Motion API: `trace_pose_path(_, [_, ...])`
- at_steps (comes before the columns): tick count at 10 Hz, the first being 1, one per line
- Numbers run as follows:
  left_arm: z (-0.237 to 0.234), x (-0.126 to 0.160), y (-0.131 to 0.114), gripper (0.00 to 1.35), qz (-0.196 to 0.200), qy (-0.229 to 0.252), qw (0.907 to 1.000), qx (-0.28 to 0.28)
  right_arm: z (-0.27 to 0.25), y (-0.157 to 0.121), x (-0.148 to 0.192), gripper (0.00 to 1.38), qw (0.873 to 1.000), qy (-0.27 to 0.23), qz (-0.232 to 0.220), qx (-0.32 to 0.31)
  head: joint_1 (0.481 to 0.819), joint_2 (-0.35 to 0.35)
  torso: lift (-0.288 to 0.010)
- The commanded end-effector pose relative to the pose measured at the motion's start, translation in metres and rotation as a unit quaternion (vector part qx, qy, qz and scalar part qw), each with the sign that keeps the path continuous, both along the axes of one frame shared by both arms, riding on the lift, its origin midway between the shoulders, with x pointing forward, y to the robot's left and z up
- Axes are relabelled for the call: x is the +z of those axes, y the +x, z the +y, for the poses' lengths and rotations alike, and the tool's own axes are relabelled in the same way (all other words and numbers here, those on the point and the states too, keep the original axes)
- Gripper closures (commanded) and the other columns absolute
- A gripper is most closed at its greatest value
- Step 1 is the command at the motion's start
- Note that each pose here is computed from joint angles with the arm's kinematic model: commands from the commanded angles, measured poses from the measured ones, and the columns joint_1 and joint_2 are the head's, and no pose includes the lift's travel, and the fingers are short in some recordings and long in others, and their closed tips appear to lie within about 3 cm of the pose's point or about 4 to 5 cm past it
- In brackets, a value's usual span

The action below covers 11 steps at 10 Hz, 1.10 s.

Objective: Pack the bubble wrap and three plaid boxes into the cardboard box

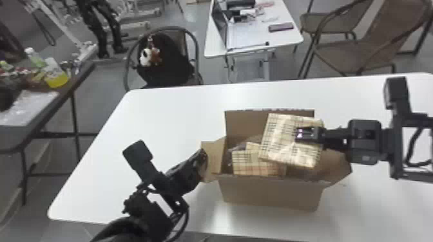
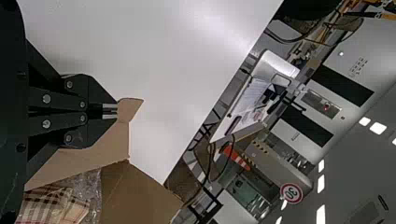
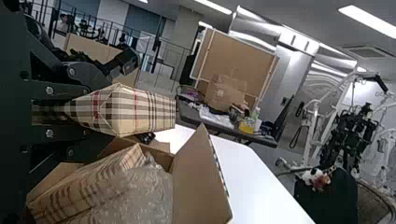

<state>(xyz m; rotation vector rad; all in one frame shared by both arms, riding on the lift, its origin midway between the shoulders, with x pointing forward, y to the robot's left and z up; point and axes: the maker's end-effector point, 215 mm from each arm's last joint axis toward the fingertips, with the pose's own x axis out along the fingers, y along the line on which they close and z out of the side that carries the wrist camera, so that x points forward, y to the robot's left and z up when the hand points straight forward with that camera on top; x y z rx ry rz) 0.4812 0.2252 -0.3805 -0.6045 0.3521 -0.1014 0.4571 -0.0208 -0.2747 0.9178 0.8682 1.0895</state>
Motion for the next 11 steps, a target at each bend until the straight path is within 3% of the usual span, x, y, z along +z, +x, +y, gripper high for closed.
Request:
trace_pose_path(1, [-0.001,0.000,0.000,1.22,0.000,-0.001,1.0000,0.000,-0.006,0.003,-0.008,1.12,1.000,0.004,0.016,-0.009,0.695,0.242,-0.148])
trace_pose_path(2, [-0.001,0.000,0.000,1.22,0.000,-0.001,1.0000,0.000,-0.008,0.003,-0.013,0.49,1.000,-0.001,0.023,-0.012,0.695,0.234,-0.148])
trace_pose_path(3, [0.000,0.001,0.001,1.22,-0.001,0.000,1.0000,0.001,-0.008,0.003,-0.011,0.04,1.000,0.000,0.022,-0.010,0.695,0.230,-0.148])
trace_pose_path(4, [-0.001,0.001,0.001,1.22,-0.001,0.001,1.0000,0.000,-0.012,0.005,-0.010,0.06,1.000,0.004,0.027,-0.010,0.695,0.229,-0.148])
trace_pose_path(5, [-0.001,0.002,0.002,1.22,-0.002,0.001,1.0000,0.000,-0.013,-0.001,-0.004,0.18,0.999,0.016,0.032,-0.007,0.695,0.227,-0.148])
trace_pose_path(7, [0.000,0.001,0.001,1.22,-0.002,0.000,1.0000,0.001,-0.002,-0.026,0.062,0.29,0.997,0.079,-0.008,0.022,0.695,0.224,-0.148])
trace_pose_path(8, [-0.001,0.002,0.002,1.22,-0.003,0.000,1.0000,0.000,-0.025,-0.013,0.080,0.30,0.997,0.050,-0.066,-0.010,0.695,0.237,-0.148])
trace_pose_path(9, [0.000,0.004,0.003,1.22,-0.004,0.002,1.0000,0.001,-0.069,0.014,0.077,0.30,0.990,-0.017,-0.123,-0.072,0.695,0.233,-0.148])
trace_pose_path(11, [0.001,0.006,0.005,1.22,-0.008,0.003,1.0000,0.003,-0.135,0.059,0.061,0.30,0.950,-0.089,-0.248,-0.166,0.695,0.147,-0.148])
